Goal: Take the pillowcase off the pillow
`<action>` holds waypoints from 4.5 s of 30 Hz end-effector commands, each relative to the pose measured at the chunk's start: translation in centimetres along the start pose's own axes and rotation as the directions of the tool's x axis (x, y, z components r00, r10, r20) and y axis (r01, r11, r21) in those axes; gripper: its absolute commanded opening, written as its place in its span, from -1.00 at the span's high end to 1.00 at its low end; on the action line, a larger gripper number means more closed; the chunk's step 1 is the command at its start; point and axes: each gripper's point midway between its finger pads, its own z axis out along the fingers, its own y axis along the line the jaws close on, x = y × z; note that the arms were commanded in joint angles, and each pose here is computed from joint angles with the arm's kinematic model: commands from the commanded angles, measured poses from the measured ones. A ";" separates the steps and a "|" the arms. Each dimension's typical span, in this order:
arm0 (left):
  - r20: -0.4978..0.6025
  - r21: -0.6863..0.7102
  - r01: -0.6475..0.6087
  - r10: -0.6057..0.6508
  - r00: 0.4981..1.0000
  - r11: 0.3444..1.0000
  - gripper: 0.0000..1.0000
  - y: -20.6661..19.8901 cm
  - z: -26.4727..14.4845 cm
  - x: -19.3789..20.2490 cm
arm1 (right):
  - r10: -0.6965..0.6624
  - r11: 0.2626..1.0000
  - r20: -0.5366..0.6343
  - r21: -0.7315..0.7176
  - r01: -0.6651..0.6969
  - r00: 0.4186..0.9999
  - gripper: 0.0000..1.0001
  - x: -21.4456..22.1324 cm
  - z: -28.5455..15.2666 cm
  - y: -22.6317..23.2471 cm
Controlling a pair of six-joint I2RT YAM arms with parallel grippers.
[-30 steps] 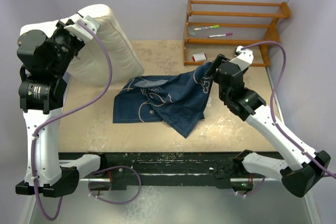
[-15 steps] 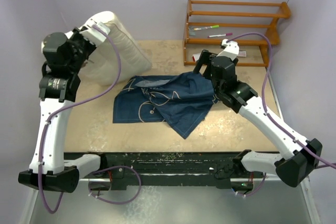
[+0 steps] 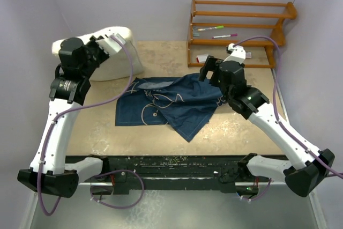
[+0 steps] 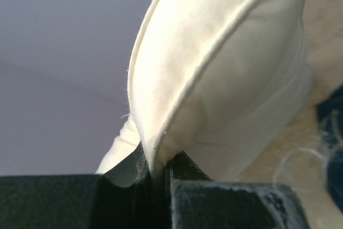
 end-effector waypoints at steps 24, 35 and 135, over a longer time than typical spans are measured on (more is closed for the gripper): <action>-0.306 0.695 0.541 -0.486 0.819 0.474 -0.98 -21.2 1.2 -3.8 | 0.150 0.989 -0.018 -0.007 -0.151 0.988 -1.00 2.0 -4.0 -2.7; -0.405 0.083 0.682 -0.600 0.689 0.727 -0.98 -9.7 0.3 12.4 | 0.093 0.979 0.107 0.168 -0.111 0.990 -1.00 0.1 -6.2 -7.6; -0.040 -0.051 0.739 -0.741 0.670 0.672 -0.98 -24.5 -7.1 21.6 | -0.257 0.941 0.389 0.309 0.138 0.885 -0.99 12.1 -4.9 -19.3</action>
